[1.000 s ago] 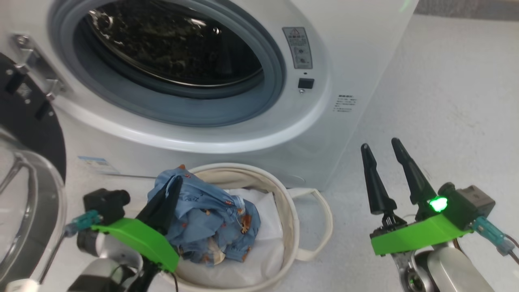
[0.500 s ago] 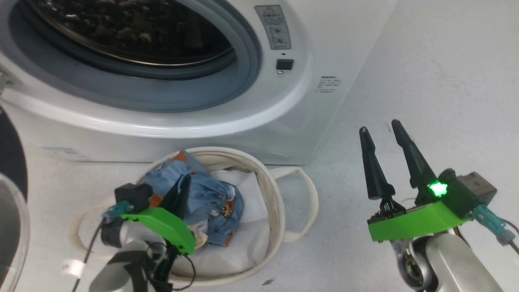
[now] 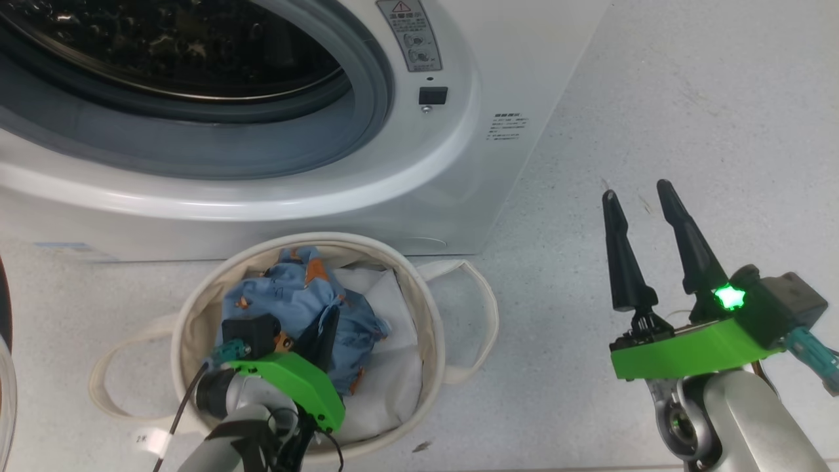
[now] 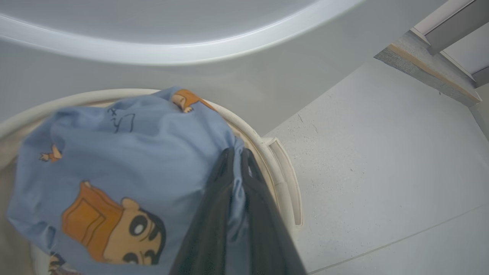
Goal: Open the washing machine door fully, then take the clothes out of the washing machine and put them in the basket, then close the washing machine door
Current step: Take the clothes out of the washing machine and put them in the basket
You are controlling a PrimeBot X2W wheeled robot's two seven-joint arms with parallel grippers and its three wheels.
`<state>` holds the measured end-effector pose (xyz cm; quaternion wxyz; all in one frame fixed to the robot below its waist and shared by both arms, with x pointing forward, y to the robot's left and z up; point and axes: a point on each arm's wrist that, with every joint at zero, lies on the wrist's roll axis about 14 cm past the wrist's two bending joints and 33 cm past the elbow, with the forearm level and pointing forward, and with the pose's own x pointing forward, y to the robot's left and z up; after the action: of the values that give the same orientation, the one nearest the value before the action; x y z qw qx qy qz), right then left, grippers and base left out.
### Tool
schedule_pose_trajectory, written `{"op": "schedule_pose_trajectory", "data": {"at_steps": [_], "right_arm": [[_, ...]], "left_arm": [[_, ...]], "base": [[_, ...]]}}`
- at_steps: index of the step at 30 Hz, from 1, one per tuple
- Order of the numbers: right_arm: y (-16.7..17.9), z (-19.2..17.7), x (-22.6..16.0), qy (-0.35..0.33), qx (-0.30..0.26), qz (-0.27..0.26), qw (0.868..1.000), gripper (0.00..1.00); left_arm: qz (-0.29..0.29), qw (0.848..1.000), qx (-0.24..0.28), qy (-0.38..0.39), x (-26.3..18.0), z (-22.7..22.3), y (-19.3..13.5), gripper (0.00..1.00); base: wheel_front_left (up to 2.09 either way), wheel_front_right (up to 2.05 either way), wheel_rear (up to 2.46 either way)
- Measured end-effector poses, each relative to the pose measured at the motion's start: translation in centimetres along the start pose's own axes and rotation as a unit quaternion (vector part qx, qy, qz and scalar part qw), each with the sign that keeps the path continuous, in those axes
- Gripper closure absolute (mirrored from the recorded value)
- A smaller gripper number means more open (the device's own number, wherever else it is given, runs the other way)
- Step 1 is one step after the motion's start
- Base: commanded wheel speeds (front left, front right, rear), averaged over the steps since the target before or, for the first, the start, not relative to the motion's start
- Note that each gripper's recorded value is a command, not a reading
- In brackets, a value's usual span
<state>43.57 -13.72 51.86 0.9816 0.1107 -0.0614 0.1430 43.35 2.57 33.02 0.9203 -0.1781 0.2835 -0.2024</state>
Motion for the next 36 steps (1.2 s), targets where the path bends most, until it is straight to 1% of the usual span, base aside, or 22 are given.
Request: {"op": "schedule_pose_trajectory", "data": {"at_steps": [1, 2, 6, 10, 14, 17, 23, 26, 30, 33, 36], "right_arm": [[-0.1, 0.0, 0.0, 0.0, 0.0, -0.001, 1.0, 0.0], [-0.1, 0.0, 0.0, 0.0, 0.0, -0.001, 1.0, 0.0], [0.0, 0.0, 0.1, -0.001, 0.001, 0.001, 1.0, 0.0], [0.5, 0.4, 0.2, -0.006, 0.002, 0.007, 1.0, 0.0], [1.1, 1.0, 0.4, -0.015, 0.002, 0.015, 1.0, 0.0], [1.7, 1.5, 0.4, -0.021, 0.005, 0.023, 1.0, 0.0], [2.9, 2.2, 0.2, -0.027, 0.012, 0.038, 0.999, 0.0], [3.3, 2.0, -0.4, -0.019, 0.01, 0.044, 0.999, 0.0], [4.0, 2.3, -0.7, -0.02, 0.012, 0.053, 0.998, 0.0], [4.6, 2.9, -0.7, -0.027, 0.013, 0.061, 0.998, 0.0], [4.9, 3.2, -0.7, -0.031, 0.01, 0.067, 0.997, 0.0]], "left_arm": [[0.004, 1.0, -0.001, 0.004, -0.1, -0.2, 0.2, 0.66], [0.008, 1.0, -0.002, 0.006, -0.1, -0.4, 0.4, 0.0], [0.01, 1.0, -0.006, 0.005, -0.2, -0.4, 0.4, 0.0], [0.002, 1.0, -0.011, -0.008, -0.4, 0.5, -0.3, 0.0], [-0.021, 0.999, -0.002, -0.048, -0.8, 3.2, -1.5, 0.0], [-0.03, 0.996, 0.006, -0.086, -1.9, 5.7, -1.6, 0.0], [-0.007, 0.986, 0.026, -0.162, -5.8, 10.2, 0.6, 0.0], [0.014, 0.978, 0.032, -0.207, -8.2, 12.9, 2.3, 0.0], [0.029, 0.964, 0.056, -0.259, -11.6, 16.3, 3.5, 0.0], [0.052, 0.955, 0.062, -0.285, -14.0, 17.6, 5.0, 0.0], [0.064, 0.948, 0.063, -0.306, -16.0, 18.4, 5.8, 0.0]], "base": [[0.0, 0.0, 0.0], [0.0, 0.0, 0.0], [0.0, 0.0, 0.0], [0.0, 0.0, 0.0], [0.0, 0.0, 0.0], [0.0, 0.0, 0.0], [0.0, 0.0, 0.0], [0.0, 0.0, 0.0], [0.0, 0.0, 0.0], [0.0, 0.0, 0.0], [0.0, 0.0, 0.0]]}}
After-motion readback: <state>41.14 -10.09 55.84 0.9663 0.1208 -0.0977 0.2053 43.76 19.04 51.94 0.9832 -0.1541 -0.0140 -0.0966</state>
